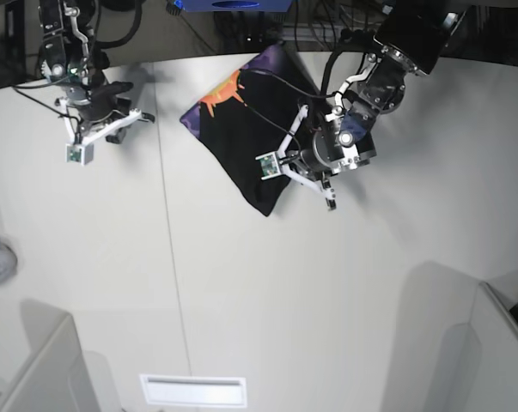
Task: Fold the T-shirt properly
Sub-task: 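Flip the folded bundle over with the left gripper, print side up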
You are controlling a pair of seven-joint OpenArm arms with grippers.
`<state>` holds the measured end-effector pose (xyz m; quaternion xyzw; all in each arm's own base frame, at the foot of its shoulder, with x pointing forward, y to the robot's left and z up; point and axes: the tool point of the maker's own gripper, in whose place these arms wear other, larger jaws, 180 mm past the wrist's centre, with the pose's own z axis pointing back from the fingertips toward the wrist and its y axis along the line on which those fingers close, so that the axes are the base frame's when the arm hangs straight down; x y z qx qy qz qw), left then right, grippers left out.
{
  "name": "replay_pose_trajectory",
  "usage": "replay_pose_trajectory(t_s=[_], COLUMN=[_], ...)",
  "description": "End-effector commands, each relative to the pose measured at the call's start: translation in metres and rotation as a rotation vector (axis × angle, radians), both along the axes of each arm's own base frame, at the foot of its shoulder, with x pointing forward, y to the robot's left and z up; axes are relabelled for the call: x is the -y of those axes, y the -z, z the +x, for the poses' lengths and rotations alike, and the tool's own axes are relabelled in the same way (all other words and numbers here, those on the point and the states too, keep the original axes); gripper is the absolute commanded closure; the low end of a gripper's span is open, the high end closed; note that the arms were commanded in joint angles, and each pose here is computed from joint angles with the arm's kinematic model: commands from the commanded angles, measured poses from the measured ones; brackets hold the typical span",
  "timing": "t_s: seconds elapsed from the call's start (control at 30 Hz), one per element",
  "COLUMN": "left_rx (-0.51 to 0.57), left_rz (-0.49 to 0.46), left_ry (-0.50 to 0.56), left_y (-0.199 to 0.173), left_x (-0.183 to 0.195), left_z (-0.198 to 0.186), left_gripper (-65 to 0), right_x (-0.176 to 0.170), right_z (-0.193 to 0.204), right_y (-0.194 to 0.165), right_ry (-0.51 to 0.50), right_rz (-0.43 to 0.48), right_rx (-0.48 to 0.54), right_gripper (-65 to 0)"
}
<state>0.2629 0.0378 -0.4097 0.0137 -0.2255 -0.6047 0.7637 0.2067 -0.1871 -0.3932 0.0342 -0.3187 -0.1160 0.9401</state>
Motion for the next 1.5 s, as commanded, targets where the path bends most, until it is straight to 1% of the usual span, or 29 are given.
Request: replay_pose_trajectory(t_s=[0.0, 0.1, 0.33, 0.43, 0.5, 0.6, 0.7, 0.73, 0.87, 1.07, 1.13, 1.47], left_rx=[0.039, 0.060, 0.086, 0.083, 0.078, 0.075, 0.083, 0.086, 0.112, 0.140, 0.151, 0.143], left_rz=[-0.016, -0.010, 0.016, -0.001, -0.002, 0.005, -0.027, -0.027, -0.018, -0.010, -0.005, -0.004], left_ry=[0.030, 0.086, 0.210, 0.273, 0.297, 0.307, 0.315, 0.316, 0.386, 0.423, 0.430, 0.441], left_y=[-0.012, -0.017, -0.021, -0.017, -0.013, -0.009, -0.010, -0.010, -0.015, -0.023, -0.026, -0.023], left_x=[0.009, 0.021, 0.045, 0.059, 0.063, 0.060, 0.064, 0.064, 0.074, 0.082, 0.083, 0.085], left_z=[0.010, 0.013, 0.013, 0.010, 0.010, 0.016, 0.024, 0.028, 0.034, 0.040, 0.044, 0.039], left_gripper=[0.0, 0.0, 0.0, 0.0, 0.0, 0.0, 0.0, 0.0, 0.0, 0.0, 0.0, 0.0], right_x=[0.007, 0.019, 0.035, 0.036, 0.036, 0.035, 0.029, 0.033, 0.035, 0.037, 0.033, 0.031], right_z=[0.007, 0.000, -0.010, -0.013, -0.015, -0.021, -0.027, -0.028, -0.032, -0.033, -0.034, -0.032], right_y=[-0.007, -0.001, 0.000, 0.002, 0.004, 0.007, 0.011, 0.011, 0.012, 0.012, 0.013, 0.013], right_ry=[0.003, 0.033, 0.141, 0.167, 0.168, 0.169, 0.189, 0.208, 0.258, 0.267, 0.278, 0.281], right_rz=[-0.020, -0.035, -0.021, -0.012, -0.011, -0.010, 0.013, 0.014, 0.030, 0.030, 0.046, 0.052], right_rx=[0.036, 0.015, 0.012, 0.008, 0.000, -0.014, -0.025, -0.025, -0.022, -0.022, -0.024, -0.018], right_gripper=[0.0, 0.0, 0.0, 0.0, 0.0, 0.0, 0.0, 0.0, 0.0, 0.0, 0.0, 0.0])
